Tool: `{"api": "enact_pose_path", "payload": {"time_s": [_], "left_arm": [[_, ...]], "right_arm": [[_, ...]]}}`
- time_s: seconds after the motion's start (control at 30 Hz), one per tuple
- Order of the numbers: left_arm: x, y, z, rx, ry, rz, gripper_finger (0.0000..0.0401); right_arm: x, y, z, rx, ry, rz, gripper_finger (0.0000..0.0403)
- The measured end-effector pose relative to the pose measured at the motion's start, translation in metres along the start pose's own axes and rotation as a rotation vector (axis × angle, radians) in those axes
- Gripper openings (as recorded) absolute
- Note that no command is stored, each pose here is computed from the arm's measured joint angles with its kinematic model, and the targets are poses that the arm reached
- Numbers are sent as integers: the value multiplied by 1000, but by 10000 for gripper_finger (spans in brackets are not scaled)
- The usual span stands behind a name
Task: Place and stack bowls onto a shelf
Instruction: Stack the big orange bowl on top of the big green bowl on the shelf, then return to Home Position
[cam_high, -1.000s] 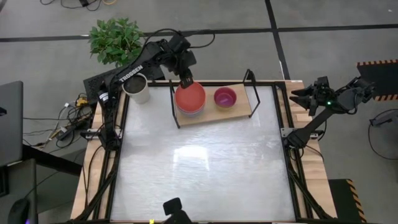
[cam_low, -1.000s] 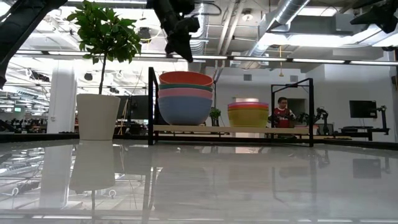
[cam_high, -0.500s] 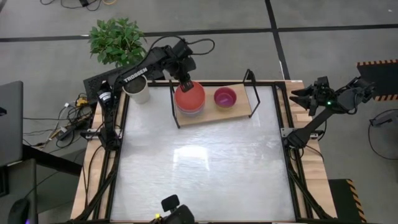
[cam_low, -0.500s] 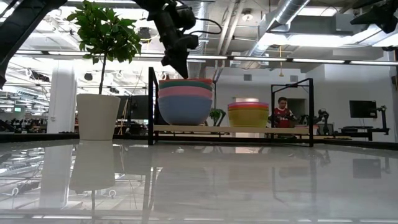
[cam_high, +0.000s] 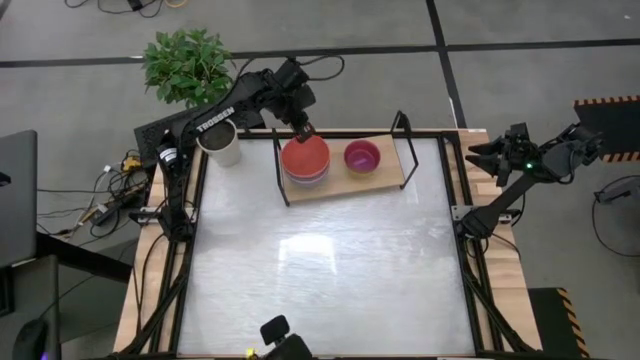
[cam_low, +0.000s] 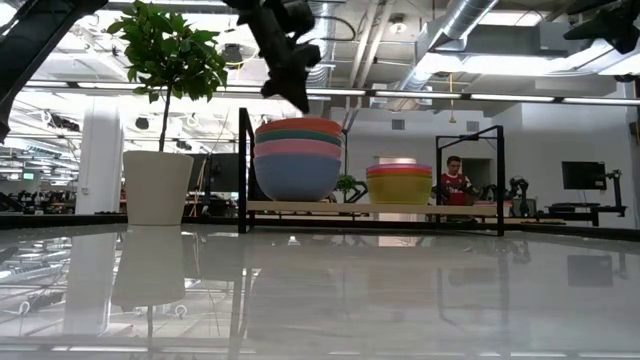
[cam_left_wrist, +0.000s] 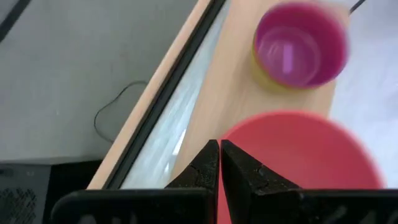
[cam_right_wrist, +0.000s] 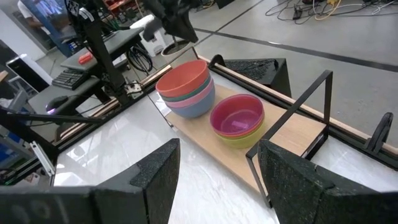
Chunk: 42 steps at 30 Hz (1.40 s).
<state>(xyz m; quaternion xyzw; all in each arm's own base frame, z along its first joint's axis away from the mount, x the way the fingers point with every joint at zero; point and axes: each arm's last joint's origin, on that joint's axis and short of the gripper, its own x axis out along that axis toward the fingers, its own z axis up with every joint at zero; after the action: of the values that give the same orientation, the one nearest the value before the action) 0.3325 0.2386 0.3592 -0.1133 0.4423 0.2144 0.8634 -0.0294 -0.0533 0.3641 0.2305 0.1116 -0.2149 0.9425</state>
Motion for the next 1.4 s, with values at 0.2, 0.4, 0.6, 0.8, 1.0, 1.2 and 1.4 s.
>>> {"api": "enact_pose_path", "payload": {"time_s": [0.2, 0.4, 0.6, 0.8, 1.0, 1.2, 1.4], "left_arm": [[-32, -22, 21, 8, -129, -49, 0], [-79, -58, 42, 45, -333, -144, 0], [-120, -94, 41, 89, -495, -242, 0], [-151, -120, 28, 37, -514, -260, 0], [-153, -152, 6, 158, -378, -201, 0], [-155, -186, -2, 180, -421, -310, 0], [-206, -207, -9, 181, -661, -395, 0]], "right_arm": [[0, 0, 0, 2, -1, 1, 242], [0, 6, 5, 8, -35, 41, 242], [-3, 9, 13, 21, -69, 77, 242], [-3, 7, 10, 28, -39, 81, 242], [-2, 8, 10, 33, -57, 66, 242], [-3, 14, 19, 74, -126, 98, 242], [-7, 26, 35, 51, -216, 208, 242]]}}
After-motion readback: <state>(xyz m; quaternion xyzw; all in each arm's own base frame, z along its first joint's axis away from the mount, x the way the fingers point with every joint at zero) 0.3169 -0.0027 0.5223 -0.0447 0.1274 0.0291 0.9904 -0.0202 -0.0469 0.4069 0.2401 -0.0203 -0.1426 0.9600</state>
